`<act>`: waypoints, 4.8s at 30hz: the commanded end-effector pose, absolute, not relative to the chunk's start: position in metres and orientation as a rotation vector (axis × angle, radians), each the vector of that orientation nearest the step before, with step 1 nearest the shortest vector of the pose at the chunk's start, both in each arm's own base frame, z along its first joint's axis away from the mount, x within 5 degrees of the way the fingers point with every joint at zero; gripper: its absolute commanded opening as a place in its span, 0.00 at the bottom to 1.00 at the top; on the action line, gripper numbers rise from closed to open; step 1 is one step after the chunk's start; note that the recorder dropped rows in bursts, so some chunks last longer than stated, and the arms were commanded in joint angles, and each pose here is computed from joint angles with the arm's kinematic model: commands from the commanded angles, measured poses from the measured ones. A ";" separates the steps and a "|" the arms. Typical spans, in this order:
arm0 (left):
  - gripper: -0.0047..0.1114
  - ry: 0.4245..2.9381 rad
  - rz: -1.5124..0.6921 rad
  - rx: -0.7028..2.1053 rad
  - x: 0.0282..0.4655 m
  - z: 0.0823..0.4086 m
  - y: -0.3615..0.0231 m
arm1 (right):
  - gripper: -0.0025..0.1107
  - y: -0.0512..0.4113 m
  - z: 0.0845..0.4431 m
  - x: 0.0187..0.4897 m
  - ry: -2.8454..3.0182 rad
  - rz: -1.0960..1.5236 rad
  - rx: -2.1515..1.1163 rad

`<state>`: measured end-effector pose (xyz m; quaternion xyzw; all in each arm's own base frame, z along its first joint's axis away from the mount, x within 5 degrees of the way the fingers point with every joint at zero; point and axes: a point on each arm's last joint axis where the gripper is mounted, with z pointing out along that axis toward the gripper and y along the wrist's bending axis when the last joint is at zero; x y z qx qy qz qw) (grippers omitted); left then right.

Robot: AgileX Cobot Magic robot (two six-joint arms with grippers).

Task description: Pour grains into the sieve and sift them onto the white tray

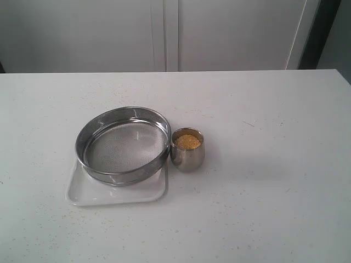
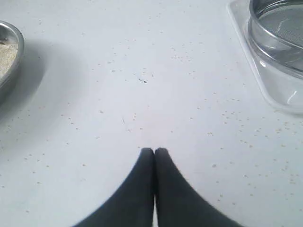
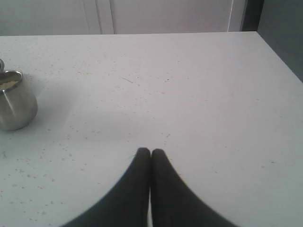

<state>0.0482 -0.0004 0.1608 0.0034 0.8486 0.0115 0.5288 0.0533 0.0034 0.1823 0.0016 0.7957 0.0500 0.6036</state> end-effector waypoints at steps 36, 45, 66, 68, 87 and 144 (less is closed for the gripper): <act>0.04 2.040 0.020 0.005 0.048 0.157 -0.001 | 0.02 0.007 0.227 0.053 1.330 0.189 -0.014; 0.04 2.040 0.020 0.005 0.048 0.157 -0.001 | 0.02 0.007 0.227 0.053 1.333 0.163 -0.034; 0.04 2.040 0.020 0.005 0.048 0.157 -0.001 | 0.02 0.016 0.295 0.110 1.314 0.155 -0.077; 0.04 2.040 0.020 0.005 0.048 0.157 -0.001 | 0.02 0.017 0.292 0.120 1.328 0.149 -0.088; 0.04 2.040 0.020 0.005 0.048 0.157 -0.001 | 0.02 0.039 0.215 0.207 1.548 0.198 -0.258; 0.04 2.040 0.020 0.005 0.048 0.157 -0.001 | 0.94 0.095 0.087 0.267 1.742 0.741 -0.768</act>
